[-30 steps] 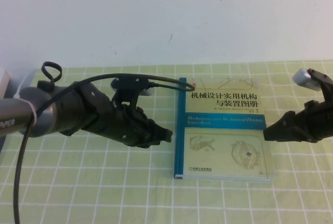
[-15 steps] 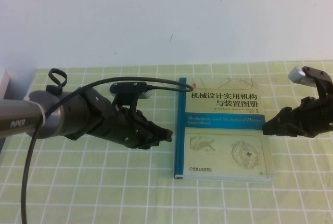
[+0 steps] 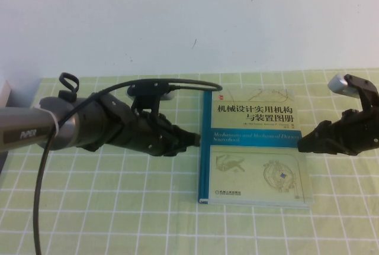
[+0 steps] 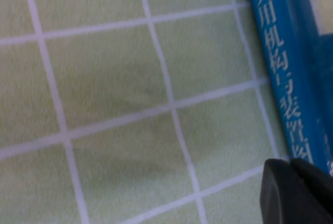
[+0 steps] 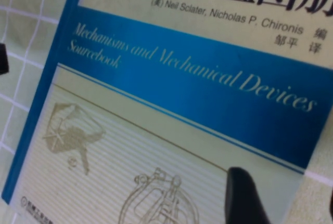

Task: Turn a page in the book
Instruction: Open the closed book

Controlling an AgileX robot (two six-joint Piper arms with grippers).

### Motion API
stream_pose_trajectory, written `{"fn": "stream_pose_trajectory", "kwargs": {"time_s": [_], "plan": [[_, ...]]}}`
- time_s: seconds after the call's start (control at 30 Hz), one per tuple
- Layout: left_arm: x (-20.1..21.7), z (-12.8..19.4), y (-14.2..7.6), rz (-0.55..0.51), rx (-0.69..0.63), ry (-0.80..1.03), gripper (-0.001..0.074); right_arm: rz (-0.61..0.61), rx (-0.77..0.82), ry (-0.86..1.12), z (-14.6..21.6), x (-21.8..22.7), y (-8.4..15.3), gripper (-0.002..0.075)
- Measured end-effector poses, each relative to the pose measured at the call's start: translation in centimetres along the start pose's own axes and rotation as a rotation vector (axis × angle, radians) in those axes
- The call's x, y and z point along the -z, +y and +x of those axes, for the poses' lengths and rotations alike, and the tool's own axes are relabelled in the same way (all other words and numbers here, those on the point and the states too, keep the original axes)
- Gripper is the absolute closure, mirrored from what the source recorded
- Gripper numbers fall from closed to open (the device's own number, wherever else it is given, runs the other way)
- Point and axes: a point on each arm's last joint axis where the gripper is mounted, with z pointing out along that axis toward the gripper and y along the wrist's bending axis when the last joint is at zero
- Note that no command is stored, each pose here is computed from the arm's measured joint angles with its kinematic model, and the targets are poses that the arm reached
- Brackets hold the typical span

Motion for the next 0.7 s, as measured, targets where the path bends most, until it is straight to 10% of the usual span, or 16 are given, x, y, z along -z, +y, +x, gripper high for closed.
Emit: {"fn": "stream_pose_trajectory", "kwargs": {"time_s": [0.7], "plan": [[-2.3,-0.4,0.3,0.030,0.086,0.003,0.0739,-0.102,-0.075,0.024,0.9,-2.6,-1.1,0.0312]]}}
